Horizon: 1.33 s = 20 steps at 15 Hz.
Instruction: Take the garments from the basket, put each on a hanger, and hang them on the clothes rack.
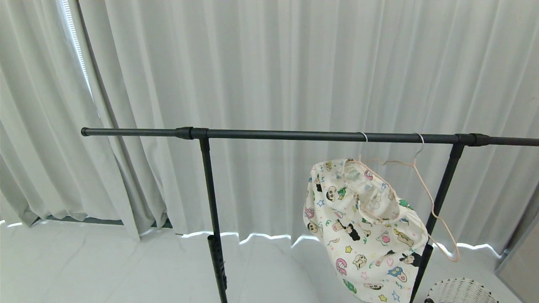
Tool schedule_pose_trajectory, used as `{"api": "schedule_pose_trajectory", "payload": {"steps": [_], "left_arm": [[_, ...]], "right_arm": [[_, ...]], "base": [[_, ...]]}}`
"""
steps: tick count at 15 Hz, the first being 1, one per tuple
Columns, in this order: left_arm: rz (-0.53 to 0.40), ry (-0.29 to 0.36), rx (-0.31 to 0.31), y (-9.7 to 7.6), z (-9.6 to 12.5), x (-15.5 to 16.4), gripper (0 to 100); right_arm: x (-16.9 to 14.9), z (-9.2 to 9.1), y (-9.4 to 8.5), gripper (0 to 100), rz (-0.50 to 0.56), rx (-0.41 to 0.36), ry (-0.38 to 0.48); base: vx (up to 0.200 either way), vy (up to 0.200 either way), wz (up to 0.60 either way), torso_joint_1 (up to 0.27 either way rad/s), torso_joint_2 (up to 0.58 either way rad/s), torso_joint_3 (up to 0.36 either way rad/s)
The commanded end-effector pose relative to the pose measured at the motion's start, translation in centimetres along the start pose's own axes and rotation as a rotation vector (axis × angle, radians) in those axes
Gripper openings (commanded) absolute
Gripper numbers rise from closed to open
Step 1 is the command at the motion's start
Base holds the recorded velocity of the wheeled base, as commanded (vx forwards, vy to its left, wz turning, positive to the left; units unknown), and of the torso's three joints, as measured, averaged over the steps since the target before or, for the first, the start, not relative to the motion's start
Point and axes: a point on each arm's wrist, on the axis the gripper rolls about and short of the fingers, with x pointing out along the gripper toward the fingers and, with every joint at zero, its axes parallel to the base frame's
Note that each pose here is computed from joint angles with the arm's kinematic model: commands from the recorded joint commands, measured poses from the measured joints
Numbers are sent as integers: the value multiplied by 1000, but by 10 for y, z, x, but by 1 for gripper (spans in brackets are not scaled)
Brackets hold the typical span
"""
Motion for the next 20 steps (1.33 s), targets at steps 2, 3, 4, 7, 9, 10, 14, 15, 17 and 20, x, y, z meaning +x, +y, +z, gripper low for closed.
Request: {"api": "schedule_pose_trajectory", "payload": {"steps": [2, 3, 4, 7, 9, 10, 14, 15, 17, 20], "left_arm": [[-3, 5, 1, 0, 0, 0, 100], [-6, 7, -15, 0, 0, 1, 100], [-9, 13, -26, -1, 1, 1, 100], [-8, 9, -55, 0, 0, 1, 100], [-5, -1, -59, 0, 0, 0, 100], [-3, -9, -62, 0, 0, -1, 100], [1, -16, -64, 0, 0, -1, 100], [2, -19, -65, 0, 0, -1, 100], [8, -31, -69, 1, -1, -2, 100], [21, -35, -72, 1, -1, -3, 100]], "right_arm": [[-1, -2, -1, 100, -3, 17, -13], [-1, -2, -1, 100, -3, 17, -13], [-1, -2, -1, 100, -3, 15, -14], [-1, -2, -1, 100, -3, -29, -21], [-2, -2, -2, 100, -2, -35, -38], [-3, -3, -3, 100, -4, -21, -52], [-3, -3, -3, 100, -5, -26, -50], [-3, -3, -3, 100, -5, -35, -47], [-3, -3, -3, 100, -5, -37, -51], [-3, -3, -3, 100, -6, -31, -56]], "base": [[-200, 0, 0, 0, -2, 2], [-200, 0, 0, -2, 2, 7], [-200, 0, 0, -110, 227, 124], [-200, 0, 0, -170, 357, 172], [-100, 0, 0, -54, 122, 66], [0, 0, 0, 0, 0, 0], [0, 0, 0, 0, 0, 0], [0, 0, 0, 0, 0, 0], [0, 0, 0, 0, 0, 0], [0, 0, 0, -89, 205, 109]]}}
